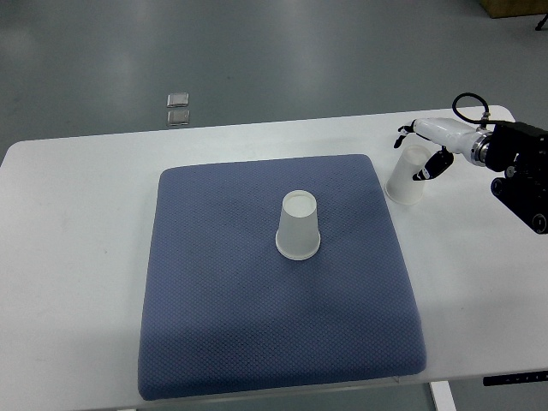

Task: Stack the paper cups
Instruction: 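Lower the right hand onto the white paper cup beside the pad and close fingers, then lift the grasped paper cup with the right hand toward the pad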

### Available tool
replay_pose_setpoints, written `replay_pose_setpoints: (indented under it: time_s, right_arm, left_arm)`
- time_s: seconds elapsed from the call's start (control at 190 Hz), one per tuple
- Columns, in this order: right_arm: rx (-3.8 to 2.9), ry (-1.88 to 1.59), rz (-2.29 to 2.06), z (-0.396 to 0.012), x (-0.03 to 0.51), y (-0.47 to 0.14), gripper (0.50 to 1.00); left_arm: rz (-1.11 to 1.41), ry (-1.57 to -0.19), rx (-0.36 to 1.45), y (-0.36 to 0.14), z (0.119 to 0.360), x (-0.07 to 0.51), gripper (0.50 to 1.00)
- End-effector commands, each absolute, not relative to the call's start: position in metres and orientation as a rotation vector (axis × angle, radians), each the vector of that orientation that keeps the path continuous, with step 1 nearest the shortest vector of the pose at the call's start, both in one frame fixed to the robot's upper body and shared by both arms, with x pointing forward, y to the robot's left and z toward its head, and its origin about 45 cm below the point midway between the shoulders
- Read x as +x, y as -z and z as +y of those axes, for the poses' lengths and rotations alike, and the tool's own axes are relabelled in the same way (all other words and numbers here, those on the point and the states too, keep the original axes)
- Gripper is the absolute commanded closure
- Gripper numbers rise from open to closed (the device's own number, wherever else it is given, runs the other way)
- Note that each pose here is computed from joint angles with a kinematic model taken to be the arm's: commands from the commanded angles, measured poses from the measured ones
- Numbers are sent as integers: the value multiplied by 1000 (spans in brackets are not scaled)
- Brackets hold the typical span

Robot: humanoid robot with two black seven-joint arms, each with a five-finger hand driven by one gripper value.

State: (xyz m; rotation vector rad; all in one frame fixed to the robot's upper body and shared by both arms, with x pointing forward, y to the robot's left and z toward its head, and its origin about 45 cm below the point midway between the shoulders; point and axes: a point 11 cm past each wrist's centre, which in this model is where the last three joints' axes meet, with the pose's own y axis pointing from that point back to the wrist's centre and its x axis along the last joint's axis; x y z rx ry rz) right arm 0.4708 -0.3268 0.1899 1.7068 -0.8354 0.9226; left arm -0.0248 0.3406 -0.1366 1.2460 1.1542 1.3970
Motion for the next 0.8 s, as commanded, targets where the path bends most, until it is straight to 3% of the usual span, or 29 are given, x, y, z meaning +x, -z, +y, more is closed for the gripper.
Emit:
replay_pose_setpoints:
  time_s: [0.0,0.562,0.683,0.793]
  right_arm:
    - [1692,-928,-830,-329,471,-188,587]
    - [1665,-950,-780,-335,467,-185,603]
    - [1668,-952,-779,-335,467,-185,630]
    - [1667,-950,-775,-335,466,-183,691]
  left_arm:
    - [1154,-1397,1245,137,341,-25,500]
    - [1155,-1397,1246,137,341,-25,500]
    - [1155,-1397,1246,137,341,-25,500]
    - [1154,-1397,1245,137,341,-25,500]
